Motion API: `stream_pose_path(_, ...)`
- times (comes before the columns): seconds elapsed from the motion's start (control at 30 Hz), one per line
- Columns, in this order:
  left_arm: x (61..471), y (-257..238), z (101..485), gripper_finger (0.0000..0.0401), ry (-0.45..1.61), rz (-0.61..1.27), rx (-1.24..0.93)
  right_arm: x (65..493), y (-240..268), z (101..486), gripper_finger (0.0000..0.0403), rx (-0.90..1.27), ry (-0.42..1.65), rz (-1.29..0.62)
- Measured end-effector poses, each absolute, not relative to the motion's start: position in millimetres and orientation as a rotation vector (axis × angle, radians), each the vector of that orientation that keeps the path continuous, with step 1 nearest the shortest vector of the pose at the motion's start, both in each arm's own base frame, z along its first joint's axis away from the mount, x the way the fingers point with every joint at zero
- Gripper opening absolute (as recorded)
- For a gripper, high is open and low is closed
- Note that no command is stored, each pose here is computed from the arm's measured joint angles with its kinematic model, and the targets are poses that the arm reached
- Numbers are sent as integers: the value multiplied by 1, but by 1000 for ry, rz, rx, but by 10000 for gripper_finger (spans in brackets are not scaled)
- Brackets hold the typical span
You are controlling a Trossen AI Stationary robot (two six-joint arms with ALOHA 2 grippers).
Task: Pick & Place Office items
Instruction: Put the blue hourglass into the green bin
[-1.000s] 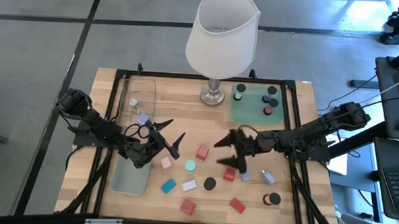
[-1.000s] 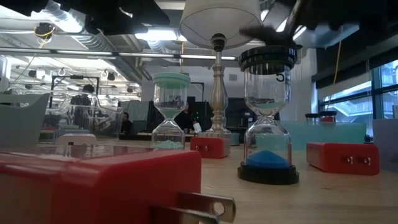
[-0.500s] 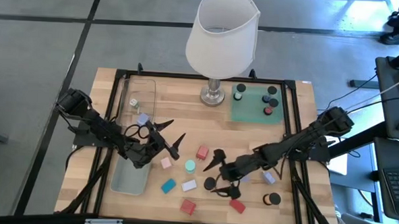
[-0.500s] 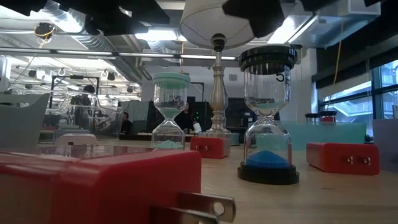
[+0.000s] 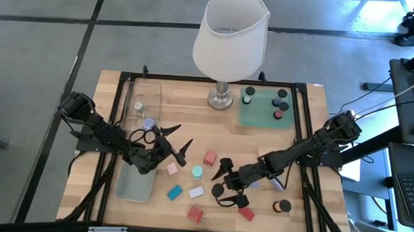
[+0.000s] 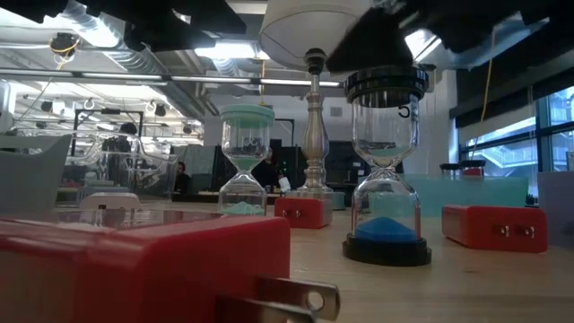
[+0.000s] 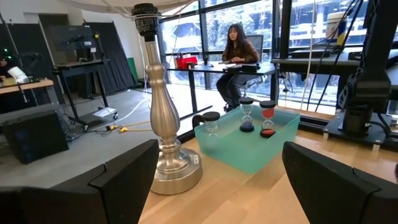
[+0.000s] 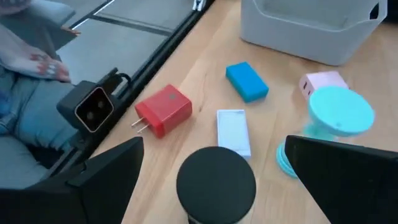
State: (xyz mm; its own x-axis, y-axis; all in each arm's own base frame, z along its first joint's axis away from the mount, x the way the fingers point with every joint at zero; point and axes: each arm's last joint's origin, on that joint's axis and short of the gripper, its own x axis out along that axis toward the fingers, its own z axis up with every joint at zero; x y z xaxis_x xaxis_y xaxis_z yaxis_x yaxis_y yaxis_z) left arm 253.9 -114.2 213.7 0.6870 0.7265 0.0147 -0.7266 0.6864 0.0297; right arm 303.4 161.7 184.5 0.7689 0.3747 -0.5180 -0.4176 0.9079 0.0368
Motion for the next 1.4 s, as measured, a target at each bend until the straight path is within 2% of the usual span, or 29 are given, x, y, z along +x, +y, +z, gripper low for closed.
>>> stream_pose_path(0.73, 254, -114, 213, 340, 7, 803, 47, 309, 164, 156, 394, -29, 648, 438)
stream_pose_path(0.97, 255, -115, 212, 340, 8, 781, 50, 311, 165, 155, 392, -30, 622, 438)
stream_pose_path(1.13, 255, -115, 212, 340, 9, 781, 52, 312, 165, 155, 366, -35, 611, 429)
stream_pose_path(1.4, 255, -115, 212, 340, 9, 781, 52, 312, 165, 155, 293, -30, 612, 427)
